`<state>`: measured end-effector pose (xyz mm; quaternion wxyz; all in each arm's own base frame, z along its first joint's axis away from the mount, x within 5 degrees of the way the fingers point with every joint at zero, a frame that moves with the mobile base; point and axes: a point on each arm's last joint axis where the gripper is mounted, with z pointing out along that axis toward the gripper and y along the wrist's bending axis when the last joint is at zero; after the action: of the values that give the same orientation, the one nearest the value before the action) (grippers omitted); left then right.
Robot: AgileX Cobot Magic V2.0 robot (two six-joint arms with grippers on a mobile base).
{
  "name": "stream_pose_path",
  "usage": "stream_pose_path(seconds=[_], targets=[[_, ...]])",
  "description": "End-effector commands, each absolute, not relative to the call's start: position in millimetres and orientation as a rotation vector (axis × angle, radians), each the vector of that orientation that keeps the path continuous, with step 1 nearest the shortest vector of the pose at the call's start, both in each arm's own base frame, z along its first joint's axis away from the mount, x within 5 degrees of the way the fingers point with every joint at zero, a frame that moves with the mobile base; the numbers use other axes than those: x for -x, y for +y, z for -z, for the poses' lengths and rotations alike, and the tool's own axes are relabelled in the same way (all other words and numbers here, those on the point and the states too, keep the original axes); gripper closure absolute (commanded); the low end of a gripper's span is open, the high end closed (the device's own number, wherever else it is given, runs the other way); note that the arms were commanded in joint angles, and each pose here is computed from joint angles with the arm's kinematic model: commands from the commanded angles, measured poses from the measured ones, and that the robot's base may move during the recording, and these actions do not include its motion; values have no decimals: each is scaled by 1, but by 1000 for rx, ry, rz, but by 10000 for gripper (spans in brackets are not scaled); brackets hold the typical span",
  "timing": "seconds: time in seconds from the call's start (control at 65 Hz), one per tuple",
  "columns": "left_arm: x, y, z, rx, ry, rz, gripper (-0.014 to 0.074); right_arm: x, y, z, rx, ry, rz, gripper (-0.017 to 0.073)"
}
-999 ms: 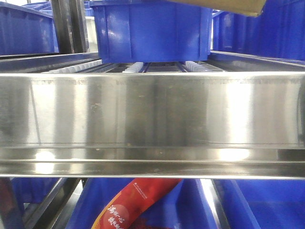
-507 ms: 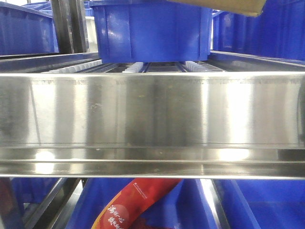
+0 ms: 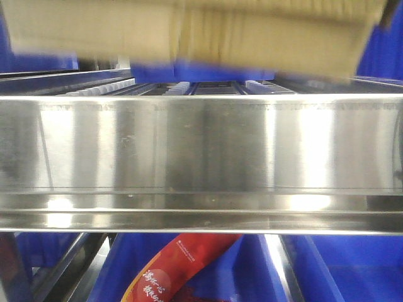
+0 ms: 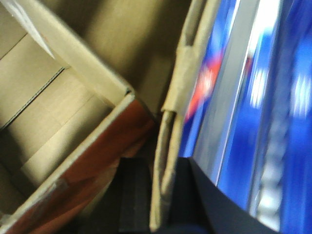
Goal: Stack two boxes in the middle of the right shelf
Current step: 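Lower the stacked boxes onto the middle shelf rollers with both grippers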
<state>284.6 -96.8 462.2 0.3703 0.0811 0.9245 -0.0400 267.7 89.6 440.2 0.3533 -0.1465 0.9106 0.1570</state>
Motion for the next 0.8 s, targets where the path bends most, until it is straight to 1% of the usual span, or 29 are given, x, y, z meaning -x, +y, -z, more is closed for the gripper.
stream_pose_path(seconds=[0.0,0.062,0.123,0.154,0.185,0.246,0.323,0.338,0.354,0.384,0.415,0.477,0.492,0.661,0.784], targets=[[-292,-95,-453,-205,2386,34,704,-277,89,-437,391,2338,-376,709],[-297,-95,-443,-212,2418,6,704,-283,90,-432,392,2356,-374,673],[-299,-96,-434,-218,2447,-7,700,-287,91,-428,392,2369,-373,599],[-300,-96,-430,-221,2460,-11,684,-288,92,-426,393,2377,-373,535],[-301,-97,-426,-223,2471,-15,657,-289,92,-426,393,2380,-373,491],[-301,-97,-422,-226,2485,-20,572,-289,92,-426,393,2380,-373,341],[-301,-97,-422,-227,2486,-20,393,-288,91,-426,394,2379,-371,181],[-301,-97,-422,-226,2484,-20,374,-288,91,-426,394,2379,-371,154],[-300,-97,-423,-226,2484,-20,314,-287,91,-427,394,2377,-371,130],[-300,-96,-423,-226,2482,-19,228,-286,91,-428,394,2373,-371,82],[-299,-96,-424,-225,2479,-18,139,-285,91,-430,394,2368,-371,57],[-297,-95,-426,-223,2472,-15,-29,-282,90,-433,394,2358,-372,40],[-295,-95,-429,-222,2465,-13,-34,-280,90,-434,393,2353,-372,41],[-280,-89,-444,-212,2419,13,107,-265,86,-449,390,2293,-372,43],[-259,-83,-462,-200,2360,46,211,-247,81,-464,391,2243,-372,57]])
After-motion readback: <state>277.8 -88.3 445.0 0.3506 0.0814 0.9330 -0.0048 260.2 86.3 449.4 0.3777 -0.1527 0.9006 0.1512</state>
